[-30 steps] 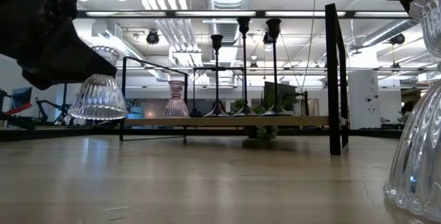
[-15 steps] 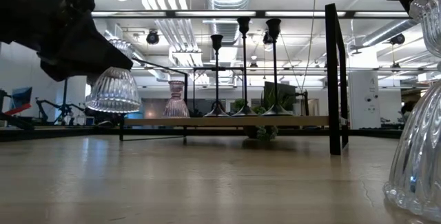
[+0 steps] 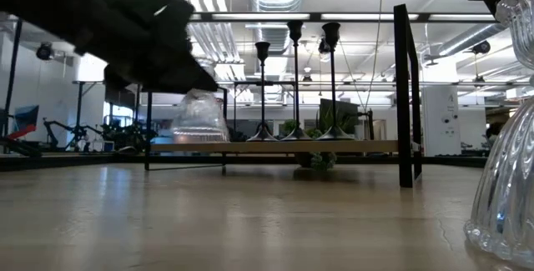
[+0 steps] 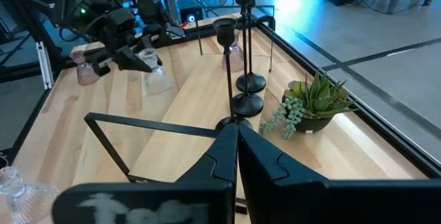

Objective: Pick & Place candle stick holders
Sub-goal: Put the top transparent glass candle holder on the shelf

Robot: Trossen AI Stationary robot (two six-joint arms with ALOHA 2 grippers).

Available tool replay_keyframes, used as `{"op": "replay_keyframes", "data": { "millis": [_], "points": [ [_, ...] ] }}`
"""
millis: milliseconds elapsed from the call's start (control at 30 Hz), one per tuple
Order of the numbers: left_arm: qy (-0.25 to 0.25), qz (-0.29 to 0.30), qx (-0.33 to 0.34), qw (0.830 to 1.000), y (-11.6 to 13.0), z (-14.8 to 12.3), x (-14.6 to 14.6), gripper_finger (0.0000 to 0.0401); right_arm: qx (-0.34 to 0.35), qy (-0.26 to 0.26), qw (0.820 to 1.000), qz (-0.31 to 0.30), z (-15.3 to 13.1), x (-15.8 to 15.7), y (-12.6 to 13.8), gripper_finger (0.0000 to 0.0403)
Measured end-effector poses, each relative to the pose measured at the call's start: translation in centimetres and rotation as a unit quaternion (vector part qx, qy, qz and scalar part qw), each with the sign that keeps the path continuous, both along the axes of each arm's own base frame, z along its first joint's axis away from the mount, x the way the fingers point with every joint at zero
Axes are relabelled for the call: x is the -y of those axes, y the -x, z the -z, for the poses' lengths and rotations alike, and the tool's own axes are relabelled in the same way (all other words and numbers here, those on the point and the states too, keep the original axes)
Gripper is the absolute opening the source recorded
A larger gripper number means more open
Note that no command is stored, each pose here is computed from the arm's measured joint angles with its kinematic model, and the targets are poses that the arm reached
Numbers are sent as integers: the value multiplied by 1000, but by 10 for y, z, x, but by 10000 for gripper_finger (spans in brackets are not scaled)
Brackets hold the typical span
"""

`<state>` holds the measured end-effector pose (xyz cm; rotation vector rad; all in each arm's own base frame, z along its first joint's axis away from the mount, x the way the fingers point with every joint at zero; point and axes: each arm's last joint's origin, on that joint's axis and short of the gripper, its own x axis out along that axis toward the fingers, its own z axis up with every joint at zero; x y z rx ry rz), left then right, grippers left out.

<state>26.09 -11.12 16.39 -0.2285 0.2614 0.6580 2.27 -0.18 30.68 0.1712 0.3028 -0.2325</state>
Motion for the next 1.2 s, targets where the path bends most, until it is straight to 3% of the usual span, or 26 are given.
{"op": "replay_keyframes", "data": {
  "millis": [233, 467, 933, 1200],
  "points": [
    [-37, -32, -3, 999, -30, -22, -16, 125, 0, 0, 1000, 0, 0, 0, 0, 8],
    [-25, -40, -22, 999, -47, -31, -48, 125, 0, 0, 1000, 0, 0, 0, 0, 8],
    [-24, -76, -41, 996, -52, -29, -85, 125, 0, 0, 1000, 0, 0, 0, 0, 8],
    [-17, -94, -18, 995, -47, -20, -94, 125, 0, 0, 1000, 0, 0, 0, 0, 8]
  ]
}}
